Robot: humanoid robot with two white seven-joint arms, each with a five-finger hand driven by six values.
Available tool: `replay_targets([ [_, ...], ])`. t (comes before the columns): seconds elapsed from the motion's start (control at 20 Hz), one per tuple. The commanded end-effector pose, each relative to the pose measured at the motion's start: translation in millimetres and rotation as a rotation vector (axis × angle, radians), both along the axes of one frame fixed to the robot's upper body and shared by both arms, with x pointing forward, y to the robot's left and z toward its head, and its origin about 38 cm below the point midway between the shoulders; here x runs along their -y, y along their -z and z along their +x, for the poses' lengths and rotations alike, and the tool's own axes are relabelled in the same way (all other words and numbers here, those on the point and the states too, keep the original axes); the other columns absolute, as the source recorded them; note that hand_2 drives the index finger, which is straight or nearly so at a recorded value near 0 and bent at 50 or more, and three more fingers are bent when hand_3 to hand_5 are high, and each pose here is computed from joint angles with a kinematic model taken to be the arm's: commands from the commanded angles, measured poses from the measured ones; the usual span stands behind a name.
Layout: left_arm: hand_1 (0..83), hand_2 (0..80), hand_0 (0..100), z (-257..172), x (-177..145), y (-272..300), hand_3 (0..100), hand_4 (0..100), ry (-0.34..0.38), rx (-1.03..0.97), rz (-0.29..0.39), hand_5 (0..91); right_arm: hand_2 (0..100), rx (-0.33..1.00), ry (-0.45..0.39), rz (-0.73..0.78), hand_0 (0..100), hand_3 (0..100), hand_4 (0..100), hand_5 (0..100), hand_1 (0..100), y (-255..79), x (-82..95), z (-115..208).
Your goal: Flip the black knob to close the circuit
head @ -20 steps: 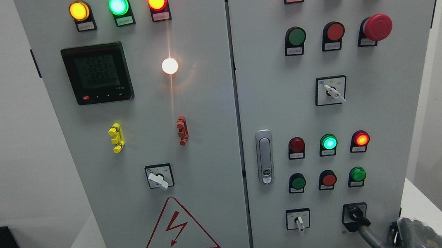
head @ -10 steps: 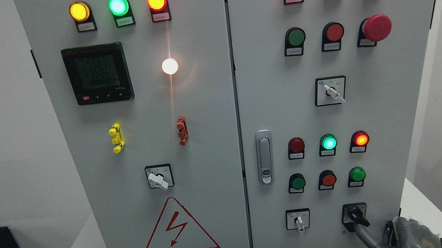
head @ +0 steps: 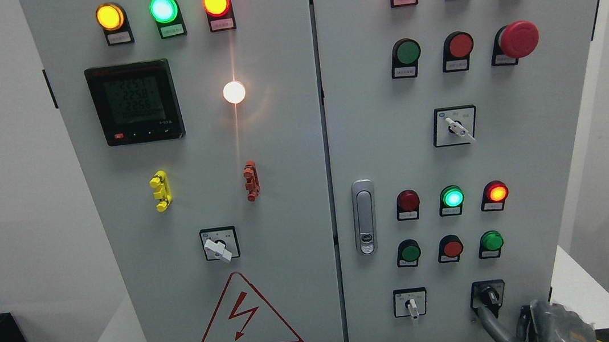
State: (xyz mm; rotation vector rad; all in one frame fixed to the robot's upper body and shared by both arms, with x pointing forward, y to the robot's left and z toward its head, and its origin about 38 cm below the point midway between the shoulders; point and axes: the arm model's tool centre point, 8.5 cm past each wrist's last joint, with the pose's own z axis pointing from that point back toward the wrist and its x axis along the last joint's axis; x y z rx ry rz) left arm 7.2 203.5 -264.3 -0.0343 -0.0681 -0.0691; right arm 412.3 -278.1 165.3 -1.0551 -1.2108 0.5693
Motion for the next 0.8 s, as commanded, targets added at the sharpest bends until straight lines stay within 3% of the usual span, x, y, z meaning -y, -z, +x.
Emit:
replay_targets([
  [0.0, 55.6, 0.0, 12, -5.8, 1.3, 0.4, 0, 0, -0.002, 0.002, -0.003, 0.0, 83, 0.016, -0.064, -0.016, 0, 99, 90, 97, 1, -3.8, -23.1, -9.8],
  [0.3, 55.6, 0.0, 12, -5.8, 1.3, 0.4, 0, 0, -0.002, 0.002, -0.003, 0.0, 83, 0.062, -0.075, 0.011, 0, 100, 90, 96, 1, -14.3, -23.5, -29.4],
  [0.75, 55.6, 0.0, 12, -5.8, 1.3, 0.4, 0, 0, -0.002, 0.002, -0.003, 0.0, 75, 0.177, -0.086, 0.251, 0, 97, 87, 91, 2, -16.0, -26.6, -78.7],
])
